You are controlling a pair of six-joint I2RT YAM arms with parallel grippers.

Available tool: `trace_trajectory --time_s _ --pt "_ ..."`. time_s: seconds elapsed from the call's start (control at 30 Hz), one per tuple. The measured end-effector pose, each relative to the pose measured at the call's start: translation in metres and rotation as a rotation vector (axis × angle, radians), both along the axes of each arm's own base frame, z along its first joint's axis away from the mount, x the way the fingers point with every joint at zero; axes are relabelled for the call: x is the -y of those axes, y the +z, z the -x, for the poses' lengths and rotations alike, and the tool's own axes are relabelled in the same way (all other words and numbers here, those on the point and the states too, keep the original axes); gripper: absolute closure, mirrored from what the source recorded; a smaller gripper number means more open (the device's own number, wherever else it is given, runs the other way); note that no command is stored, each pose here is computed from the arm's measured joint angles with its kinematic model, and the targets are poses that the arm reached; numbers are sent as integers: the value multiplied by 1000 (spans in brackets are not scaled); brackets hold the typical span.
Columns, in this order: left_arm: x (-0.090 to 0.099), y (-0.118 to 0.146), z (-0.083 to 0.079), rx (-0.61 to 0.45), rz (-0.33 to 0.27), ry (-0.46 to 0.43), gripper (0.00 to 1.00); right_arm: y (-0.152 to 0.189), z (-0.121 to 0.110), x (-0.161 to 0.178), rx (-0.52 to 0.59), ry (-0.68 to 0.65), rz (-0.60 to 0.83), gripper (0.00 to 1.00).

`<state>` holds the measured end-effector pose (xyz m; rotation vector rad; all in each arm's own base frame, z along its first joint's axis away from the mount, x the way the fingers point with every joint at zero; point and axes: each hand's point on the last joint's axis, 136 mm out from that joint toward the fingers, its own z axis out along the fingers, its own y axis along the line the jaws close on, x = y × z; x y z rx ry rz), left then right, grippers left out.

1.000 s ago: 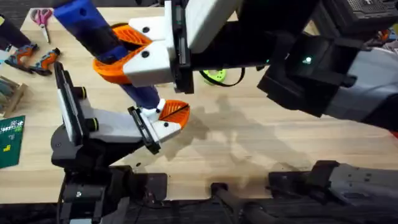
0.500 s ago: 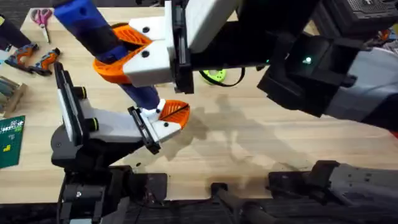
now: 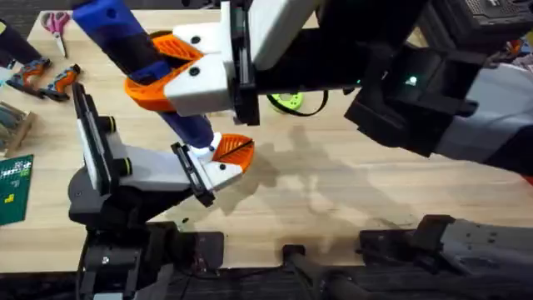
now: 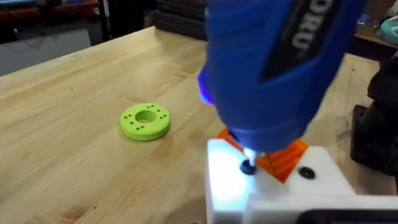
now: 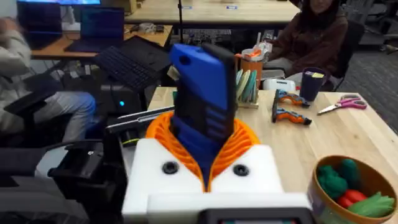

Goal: Pick up the gripper from the table and insert it into the empty holder that is missing its gripper. Then pick up a screw, insert it into the mounting hole, and use the screwdriver to tighten it. Finally, clean up the table by picking up the vegetable and placing it into the bucket.

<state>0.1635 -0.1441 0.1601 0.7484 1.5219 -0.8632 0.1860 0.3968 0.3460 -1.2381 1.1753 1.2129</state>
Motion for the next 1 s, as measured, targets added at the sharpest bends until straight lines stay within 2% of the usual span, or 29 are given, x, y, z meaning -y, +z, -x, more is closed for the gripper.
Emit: trace_trajectory --time_s 0.77,1.0 --pt "0 0 0 0 0 -1 991 -6 -8 4 -31 -21 23 975" --pt "0 0 0 -1 0 -1 991 7 -8 4 13 -20 -27 975"
